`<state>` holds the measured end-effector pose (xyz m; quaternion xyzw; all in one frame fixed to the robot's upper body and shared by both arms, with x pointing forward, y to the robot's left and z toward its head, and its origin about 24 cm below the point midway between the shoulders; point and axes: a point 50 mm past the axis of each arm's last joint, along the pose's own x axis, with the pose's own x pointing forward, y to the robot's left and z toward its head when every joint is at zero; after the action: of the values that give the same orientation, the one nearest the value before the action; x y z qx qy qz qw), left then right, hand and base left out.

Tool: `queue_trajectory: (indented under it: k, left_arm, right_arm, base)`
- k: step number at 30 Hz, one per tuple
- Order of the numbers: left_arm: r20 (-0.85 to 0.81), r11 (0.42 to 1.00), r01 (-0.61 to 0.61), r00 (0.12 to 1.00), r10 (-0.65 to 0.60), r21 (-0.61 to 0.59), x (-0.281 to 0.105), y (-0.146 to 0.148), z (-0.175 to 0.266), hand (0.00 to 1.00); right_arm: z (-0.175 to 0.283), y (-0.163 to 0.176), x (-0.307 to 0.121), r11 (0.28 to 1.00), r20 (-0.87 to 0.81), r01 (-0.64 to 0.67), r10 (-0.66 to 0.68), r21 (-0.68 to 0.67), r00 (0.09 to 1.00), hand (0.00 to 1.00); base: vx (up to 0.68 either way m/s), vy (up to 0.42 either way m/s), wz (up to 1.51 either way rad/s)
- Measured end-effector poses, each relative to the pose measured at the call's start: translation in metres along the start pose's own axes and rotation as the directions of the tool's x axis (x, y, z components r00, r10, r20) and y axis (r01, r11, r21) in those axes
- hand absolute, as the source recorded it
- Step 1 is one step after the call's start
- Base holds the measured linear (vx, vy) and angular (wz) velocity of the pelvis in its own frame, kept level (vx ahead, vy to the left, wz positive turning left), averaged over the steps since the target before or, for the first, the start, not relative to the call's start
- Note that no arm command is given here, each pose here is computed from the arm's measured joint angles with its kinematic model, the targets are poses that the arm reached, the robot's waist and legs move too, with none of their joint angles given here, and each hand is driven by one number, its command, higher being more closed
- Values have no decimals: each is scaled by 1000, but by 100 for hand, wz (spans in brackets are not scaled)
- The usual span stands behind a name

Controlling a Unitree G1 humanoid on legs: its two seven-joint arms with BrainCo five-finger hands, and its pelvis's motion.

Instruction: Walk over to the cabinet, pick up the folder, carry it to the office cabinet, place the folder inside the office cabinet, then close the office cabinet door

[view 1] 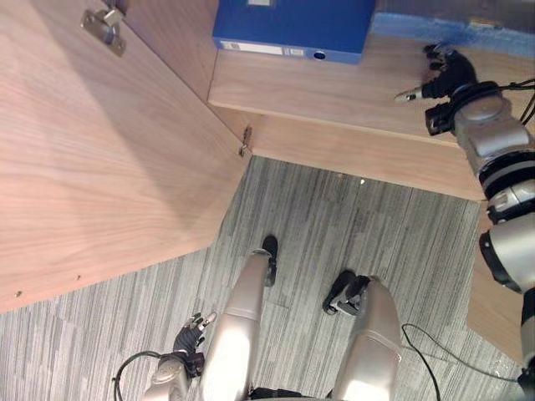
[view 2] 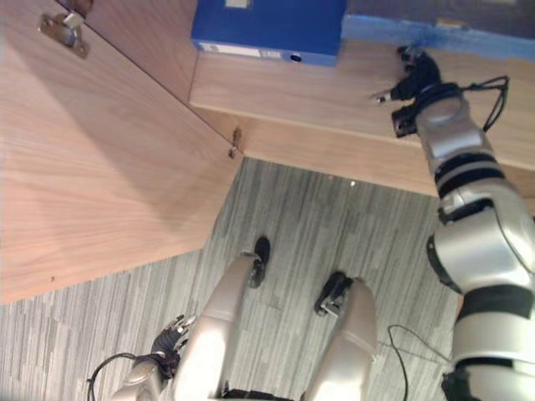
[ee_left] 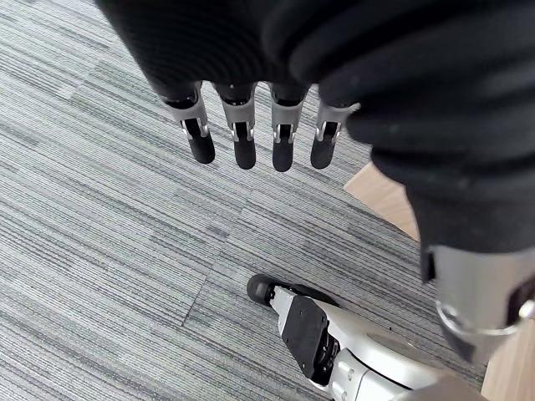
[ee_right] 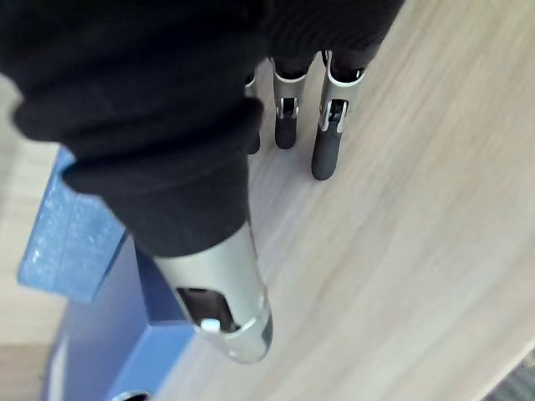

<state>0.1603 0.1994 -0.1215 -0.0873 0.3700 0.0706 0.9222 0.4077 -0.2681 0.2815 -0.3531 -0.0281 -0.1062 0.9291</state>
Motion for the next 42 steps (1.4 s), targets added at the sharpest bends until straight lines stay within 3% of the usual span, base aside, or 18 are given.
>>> queue_trajectory:
  k: [6, 10, 14, 20, 22, 24, 26, 28, 29, 31, 32, 34, 36, 38, 41, 42]
  left_arm:
    - [-11, 1000, 30, 999, -30, 10, -1, -1, -2, 0]
    - [-24, 998, 51, 998, -50, 41, -1, -2, -4, 0]
    - [-41, 997, 50, 998, -47, 66, -3, 0, -8, 0]
    - [-62, 993, 46, 997, -39, 111, -4, 1, -12, 0]
    - [-72, 991, 42, 997, -33, 124, -4, 2, -15, 0]
    - [-89, 989, 41, 996, -28, 145, -5, 3, -18, 0]
    - [-99, 987, 38, 995, -22, 159, -5, 3, -21, 0]
    - [-141, 979, 36, 990, -7, 202, -7, 6, -30, 0]
    - [-151, 978, 34, 989, -3, 205, -7, 7, -32, 0]
    - [-180, 980, 33, 984, 3, 196, -2, 6, -32, 0]
    - [-180, 981, 41, 984, -6, 192, 3, 0, -27, 0]
    - [-163, 982, 51, 986, -21, 183, 10, -12, -19, 0]
    - [-149, 979, 59, 988, -29, 197, 13, -21, -15, 0]
    - [-143, 986, 54, 989, -31, 159, 13, -27, -16, 0]
    - [-161, 998, 6, 987, 5, 66, 8, -29, -28, 0]
    - [-153, 999, -2, 988, 8, 40, 8, -31, -28, 0]
  right_arm:
    - [-34, 33, -4, 933, -93, -122, 95, -340, 991, 0]
    - [-50, 55, -8, 866, -137, -197, 150, -460, 979, 0]
    - [-69, 99, -19, 731, -183, -294, 230, -616, 956, 0]
    - [-102, 174, -51, 547, -275, -442, 362, -711, 891, 0]
    - [-119, 201, -70, 517, -344, -546, 438, -659, 830, 0]
    - [-155, 240, -112, 498, -457, -711, 546, -497, 702, 0]
    - [-176, 257, -140, 512, -512, -779, 590, -361, 625, 0]
    - [-203, 265, -170, 580, -572, -800, 608, -155, 551, 0]
    - [-209, 264, -175, 606, -586, -788, 601, -109, 544, 0]
    - [-229, 256, -189, 734, -626, -677, 555, 58, 548, 0]
    - [-237, 253, -197, 810, -645, -566, 518, 157, 562, 0]
    - [-246, 258, -214, 871, -677, -386, 483, 305, 555, 0]
    - [-258, 267, -244, 875, -723, -201, 479, 441, 497, 0]
    - [-269, 278, -285, 833, -771, 37, 492, 551, 403, 0]
    - [-282, 284, -340, 767, -815, 286, 503, 574, 286, 0]
    - [-285, 278, -342, 754, -823, 335, 487, 566, 293, 0]
  base:
    - [-13, 10, -9]
    - [-8, 33, -10]
    - [22, 48, -14]
    - [49, 35, -18]
    - [74, 16, -23]
    - [118, 21, -29]
    - [110, 31, -22]
    - [122, 36, -17]
    - [117, 36, -9]
    - [72, 46, -8]
    - [31, 53, -15]
    - [-10, 45, -26]
    - [-14, 7, -52]
    - [-37, -8, -89]
    - [-124, 36, -119]
    - [-113, 51, -145]
